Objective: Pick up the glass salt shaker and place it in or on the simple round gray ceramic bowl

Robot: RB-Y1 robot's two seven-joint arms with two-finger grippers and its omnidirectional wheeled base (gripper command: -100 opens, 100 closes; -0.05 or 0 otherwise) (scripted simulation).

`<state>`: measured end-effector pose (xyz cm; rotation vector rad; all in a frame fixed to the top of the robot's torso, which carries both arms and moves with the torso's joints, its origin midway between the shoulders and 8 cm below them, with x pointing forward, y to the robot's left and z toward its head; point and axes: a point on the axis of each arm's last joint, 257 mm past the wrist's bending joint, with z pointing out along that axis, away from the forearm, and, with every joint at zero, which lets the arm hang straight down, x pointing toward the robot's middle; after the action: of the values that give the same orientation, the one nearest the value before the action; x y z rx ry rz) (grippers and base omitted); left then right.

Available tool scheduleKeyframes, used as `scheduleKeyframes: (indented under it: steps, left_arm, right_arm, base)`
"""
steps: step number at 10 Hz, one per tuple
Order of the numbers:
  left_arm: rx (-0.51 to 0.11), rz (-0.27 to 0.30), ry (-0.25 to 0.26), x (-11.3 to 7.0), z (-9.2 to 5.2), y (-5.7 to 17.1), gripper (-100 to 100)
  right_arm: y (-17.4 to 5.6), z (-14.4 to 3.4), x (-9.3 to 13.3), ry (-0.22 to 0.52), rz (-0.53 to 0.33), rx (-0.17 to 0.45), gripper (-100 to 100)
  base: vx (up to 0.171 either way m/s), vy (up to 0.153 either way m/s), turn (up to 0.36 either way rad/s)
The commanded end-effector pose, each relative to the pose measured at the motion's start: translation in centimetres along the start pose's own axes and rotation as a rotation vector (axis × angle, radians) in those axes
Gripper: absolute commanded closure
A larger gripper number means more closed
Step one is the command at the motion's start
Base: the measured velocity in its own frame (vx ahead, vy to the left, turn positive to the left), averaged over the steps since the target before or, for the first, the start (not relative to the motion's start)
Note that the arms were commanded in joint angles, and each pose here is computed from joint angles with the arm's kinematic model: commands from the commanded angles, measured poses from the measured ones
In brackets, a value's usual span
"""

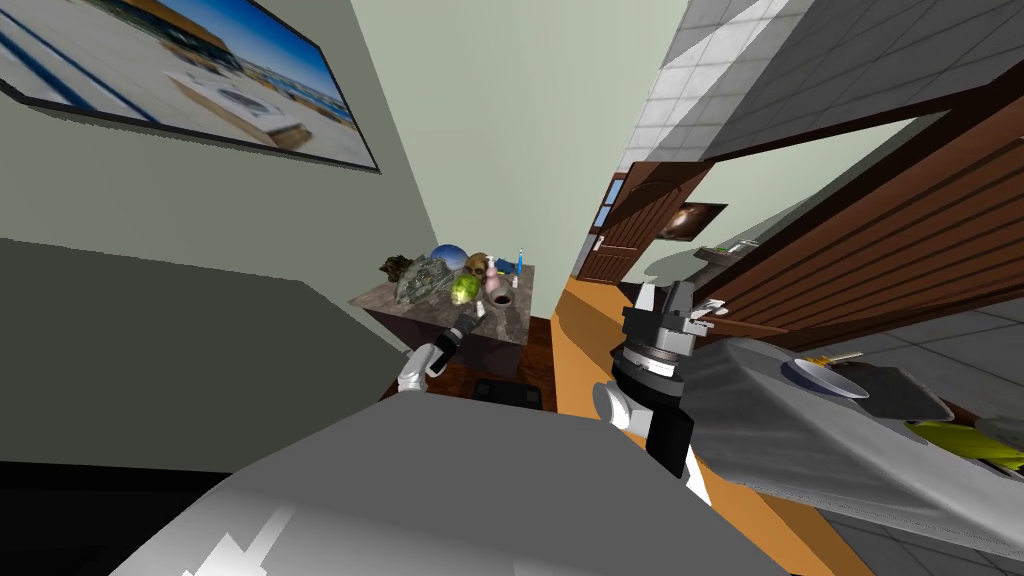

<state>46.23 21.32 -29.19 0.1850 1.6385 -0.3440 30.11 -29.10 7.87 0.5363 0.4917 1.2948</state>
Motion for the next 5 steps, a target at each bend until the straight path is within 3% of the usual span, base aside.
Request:
scheduleKeyframes:
  steps: [1, 2, 3, 5]
  left_arm:
    - [0.000, 0.000, 0.000, 0.00, 0.00, 0.00, -100]
    - [-0.002, 0.006, 0.002, 0.08, 0.02, 0.05, 0]
    - [-0.010, 0.019, -0.006, -0.21, 0.02, 0.48, -100]
    - [-0.018, 0.032, -0.011, -0.42, 0.01, 0.92, -100]
  right_arm:
    - [0.00, 0.00, 0.00, 0.000, 0.000, 0.000, 0]
    - [0.00, 0.00, 0.00, 0.000, 0.000, 0.000, 0]
    - [0.00, 0.00, 0.00, 0.000, 0.000, 0.000, 0]
    - [0.00, 0.00, 0.00, 0.000, 0.000, 0.000, 0]
  base:
    - [0.065, -0.014, -0.013]
    - [0.011, -0.002, 0.004]
    - [0.002, -0.004, -0.086]
    - [-0.007, -0.003, -0.054]
